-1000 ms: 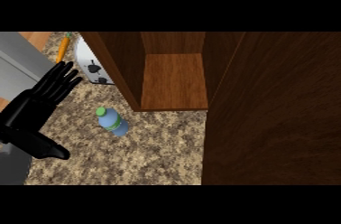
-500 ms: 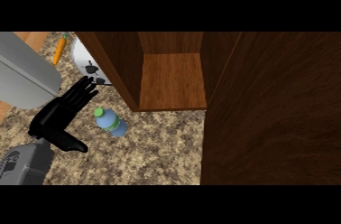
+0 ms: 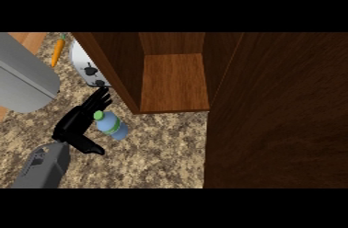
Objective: Pick up the bottled water, place it into the cabinet and close the cabinet
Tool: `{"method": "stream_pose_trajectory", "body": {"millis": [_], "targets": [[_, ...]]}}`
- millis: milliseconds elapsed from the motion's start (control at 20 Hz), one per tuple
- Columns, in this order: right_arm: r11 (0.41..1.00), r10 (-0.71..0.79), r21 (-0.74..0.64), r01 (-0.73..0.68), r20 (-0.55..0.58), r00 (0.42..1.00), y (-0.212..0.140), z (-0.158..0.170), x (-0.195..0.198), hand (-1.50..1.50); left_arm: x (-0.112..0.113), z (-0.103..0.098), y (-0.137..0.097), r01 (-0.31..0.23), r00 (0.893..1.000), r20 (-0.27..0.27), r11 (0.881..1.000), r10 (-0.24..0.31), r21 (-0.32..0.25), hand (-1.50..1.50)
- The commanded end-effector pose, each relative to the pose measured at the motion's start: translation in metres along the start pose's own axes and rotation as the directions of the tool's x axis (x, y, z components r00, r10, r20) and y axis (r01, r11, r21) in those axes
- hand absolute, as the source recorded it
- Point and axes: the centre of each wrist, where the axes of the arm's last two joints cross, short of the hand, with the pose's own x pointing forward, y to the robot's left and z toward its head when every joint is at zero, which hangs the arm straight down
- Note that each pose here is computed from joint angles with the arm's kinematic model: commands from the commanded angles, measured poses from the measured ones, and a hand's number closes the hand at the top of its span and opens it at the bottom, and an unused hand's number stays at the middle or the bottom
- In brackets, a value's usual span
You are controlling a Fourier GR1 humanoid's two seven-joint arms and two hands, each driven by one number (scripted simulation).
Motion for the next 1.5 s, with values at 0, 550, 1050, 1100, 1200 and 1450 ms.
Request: {"method": "stream_pose_trajectory", "body": {"millis": [0, 550, 1050, 1100, 1200, 1450], "targets": [[0.997, 0.070, 0.022, -0.071, 0.047, 0.996, 0.003, 0.003, 0.040, -1.50, -0.017, -0.005, 0.002, -0.024, 0.999, -0.025, 0.999, 0.023, -0.031, -1.50], [0.997, 0.067, 0.027, -0.068, 0.038, 0.997, 0.004, 0.009, 0.030, -1.50, -0.065, -0.008, -0.029, -0.109, 0.993, 0.027, 0.991, 0.112, -0.078, 1.50], [0.998, 0.063, 0.019, -0.064, 0.036, 0.997, 0.000, 0.012, 0.023, -1.50, -0.062, -0.012, -0.029, 0.195, 0.964, 0.199, 0.979, -0.179, -0.064, 1.50], [0.998, 0.058, 0.011, -0.059, 0.048, 0.997, 0.002, 0.011, 0.038, -1.50, -0.063, -0.009, -0.029, 0.240, 0.950, 0.224, 0.968, -0.219, -0.071, 1.50], [0.999, 0.053, 0.012, -0.053, 0.031, 0.998, 0.001, 0.015, 0.023, -1.50, -0.079, -0.002, -0.039, 0.221, 0.945, 0.232, 0.973, -0.232, 0.073, 1.50], [0.998, 0.063, -0.006, -0.063, 0.019, 0.998, 0.002, 0.018, 0.038, -1.50, -0.117, 0.037, -0.060, 0.223, 0.929, 0.209, 0.914, -0.304, 0.339, 1.50]]}}
